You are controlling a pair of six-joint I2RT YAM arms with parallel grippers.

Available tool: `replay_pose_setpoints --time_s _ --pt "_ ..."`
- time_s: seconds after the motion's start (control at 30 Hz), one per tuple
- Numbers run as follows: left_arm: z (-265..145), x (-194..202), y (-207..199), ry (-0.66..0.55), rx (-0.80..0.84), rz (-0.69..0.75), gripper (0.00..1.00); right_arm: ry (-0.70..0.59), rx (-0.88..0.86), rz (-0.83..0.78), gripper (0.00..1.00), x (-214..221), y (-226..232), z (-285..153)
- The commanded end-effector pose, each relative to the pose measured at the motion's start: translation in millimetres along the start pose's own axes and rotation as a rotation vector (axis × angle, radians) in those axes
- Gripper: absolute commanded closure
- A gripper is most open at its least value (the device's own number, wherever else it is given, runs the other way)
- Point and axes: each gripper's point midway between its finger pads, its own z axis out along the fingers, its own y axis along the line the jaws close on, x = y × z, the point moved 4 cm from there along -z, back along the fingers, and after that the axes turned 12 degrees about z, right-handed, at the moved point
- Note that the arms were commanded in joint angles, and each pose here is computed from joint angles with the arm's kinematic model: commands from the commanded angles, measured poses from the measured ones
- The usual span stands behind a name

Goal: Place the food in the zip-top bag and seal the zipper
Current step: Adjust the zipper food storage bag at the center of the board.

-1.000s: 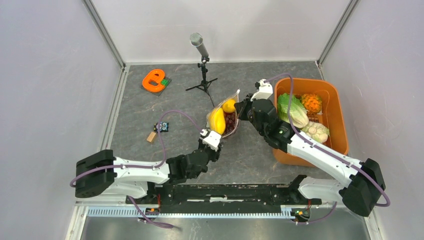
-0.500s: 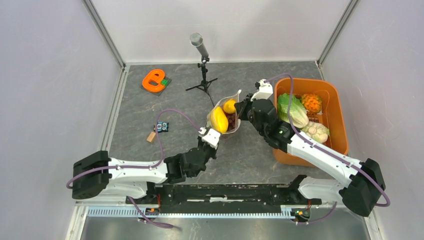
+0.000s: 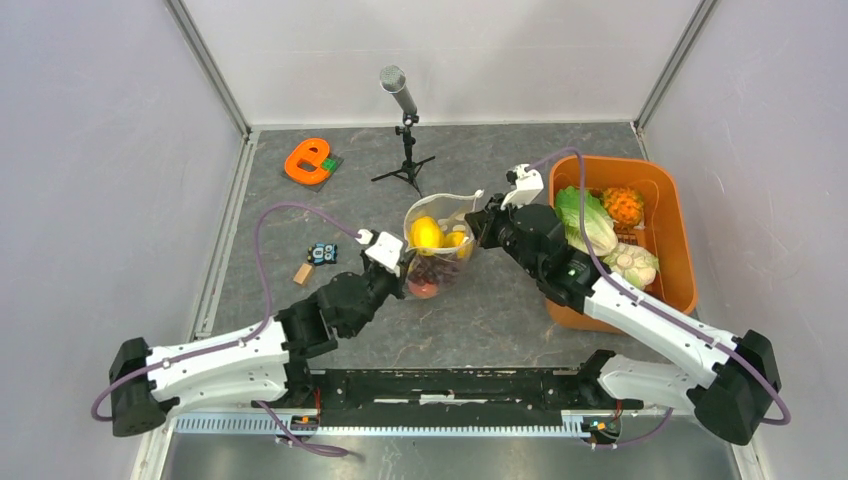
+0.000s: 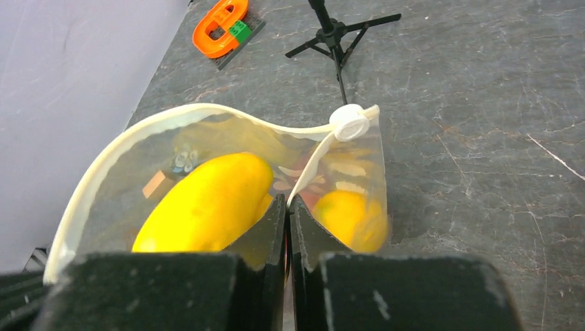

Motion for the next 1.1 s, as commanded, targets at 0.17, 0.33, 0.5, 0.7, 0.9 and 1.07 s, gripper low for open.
replay_pose_setpoints --time_s 0.17,0.33,0.5,0.7,0.9,1.07 --pt "-12 1 28 0.044 0.021 0.01 0.98 -0.035 -0.15 -0.042 0.9 -5 10 -21" --pt "-14 7 37 0.034 -0.015 -0.064 0.98 0.005 -0.229 -0.116 0.79 0 19 -21" --pt "-16 10 46 0.016 -0.058 -0.087 0.98 0.014 -0.308 -0.252 0.62 -6 29 -25" --pt "-15 13 55 0.04 -0.106 -0.1 0.98 -0.036 -0.443 -0.447 0.3 -30 44 -46" --pt "-13 15 63 0.059 -0.158 -0.111 0.98 -0.051 -0.365 -0.548 0.28 -57 16 -36" --pt "-12 17 68 0.069 -0.171 -0.126 0.98 -0.026 -0.471 -0.566 0.29 -62 -9 -23"
